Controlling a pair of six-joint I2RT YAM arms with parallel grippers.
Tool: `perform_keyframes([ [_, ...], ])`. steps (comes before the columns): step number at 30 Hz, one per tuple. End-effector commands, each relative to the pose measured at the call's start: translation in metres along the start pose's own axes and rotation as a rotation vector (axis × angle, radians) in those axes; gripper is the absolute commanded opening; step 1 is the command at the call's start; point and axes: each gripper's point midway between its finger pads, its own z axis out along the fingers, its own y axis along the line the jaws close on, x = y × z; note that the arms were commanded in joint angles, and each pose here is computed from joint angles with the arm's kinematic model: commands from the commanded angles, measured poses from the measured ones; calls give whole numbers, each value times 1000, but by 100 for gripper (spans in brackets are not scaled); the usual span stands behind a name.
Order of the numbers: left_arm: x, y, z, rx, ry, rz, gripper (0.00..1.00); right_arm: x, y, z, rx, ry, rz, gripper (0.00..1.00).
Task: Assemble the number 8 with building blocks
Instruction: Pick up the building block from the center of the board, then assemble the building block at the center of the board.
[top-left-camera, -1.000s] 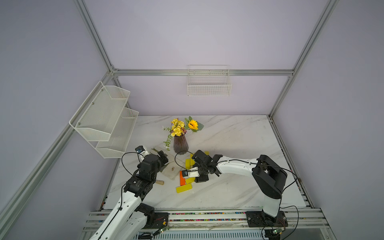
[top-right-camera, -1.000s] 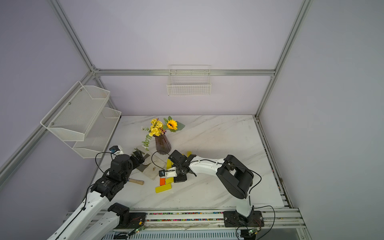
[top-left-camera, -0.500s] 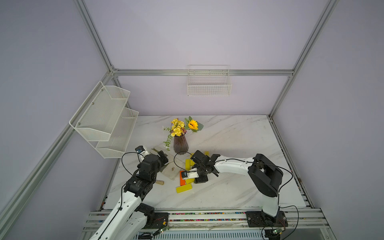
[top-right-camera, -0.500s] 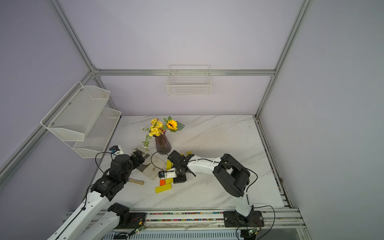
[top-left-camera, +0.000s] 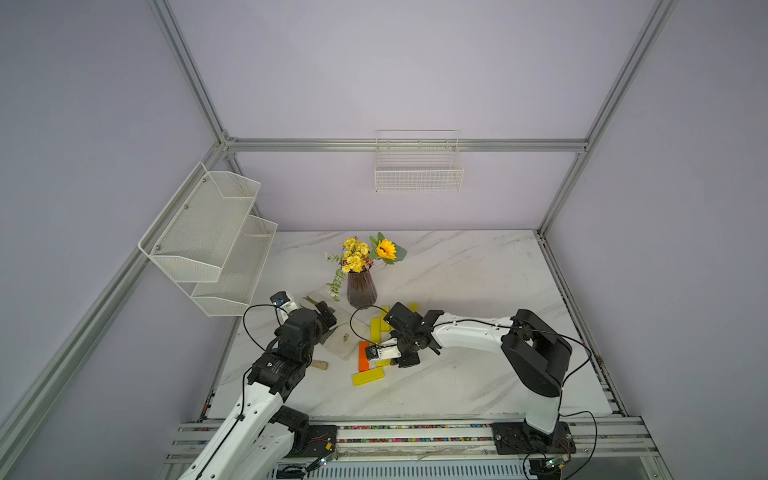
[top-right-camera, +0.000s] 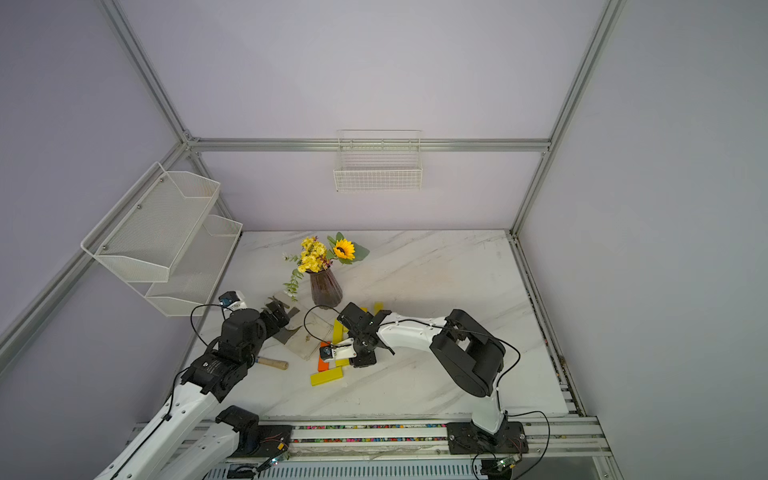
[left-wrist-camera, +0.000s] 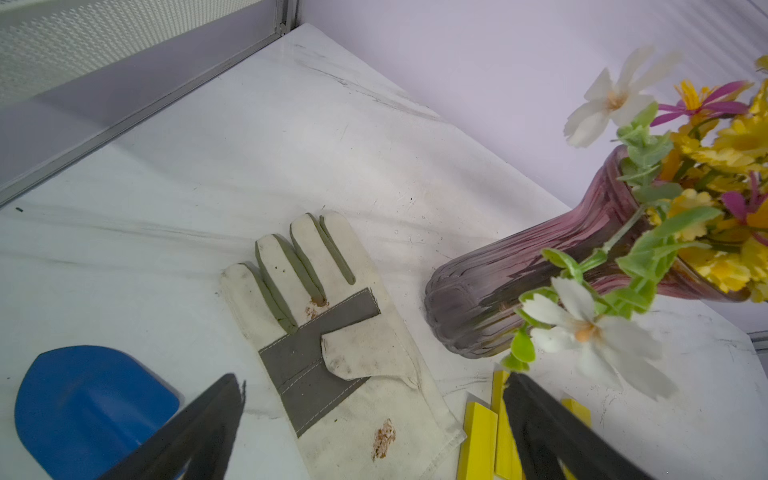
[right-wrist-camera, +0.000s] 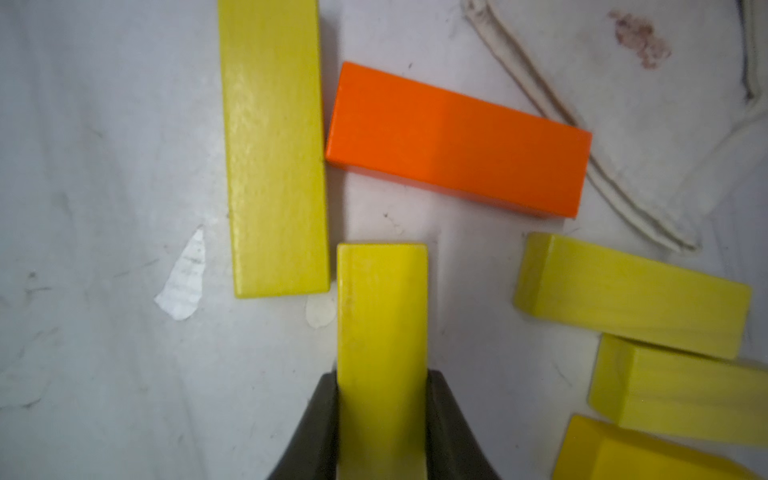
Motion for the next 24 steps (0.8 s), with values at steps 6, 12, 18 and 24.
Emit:
perform_keyframes([
  [6, -12, -8, -3, 26, -43, -8, 100, 23, -76, -91, 304, -22, 105, 19],
  [12, -15, -6, -4, 20, -61, -18, 100, 112, -113, -115, 399, 46, 173, 20],
  [18, -19, -10, -2, 22, -67, -16, 100, 163, -143, -116, 399, 2, 209, 20],
  [24, -18, -11, 1, 12, -58, -9, 100, 194, -165, -102, 366, -18, 226, 20],
])
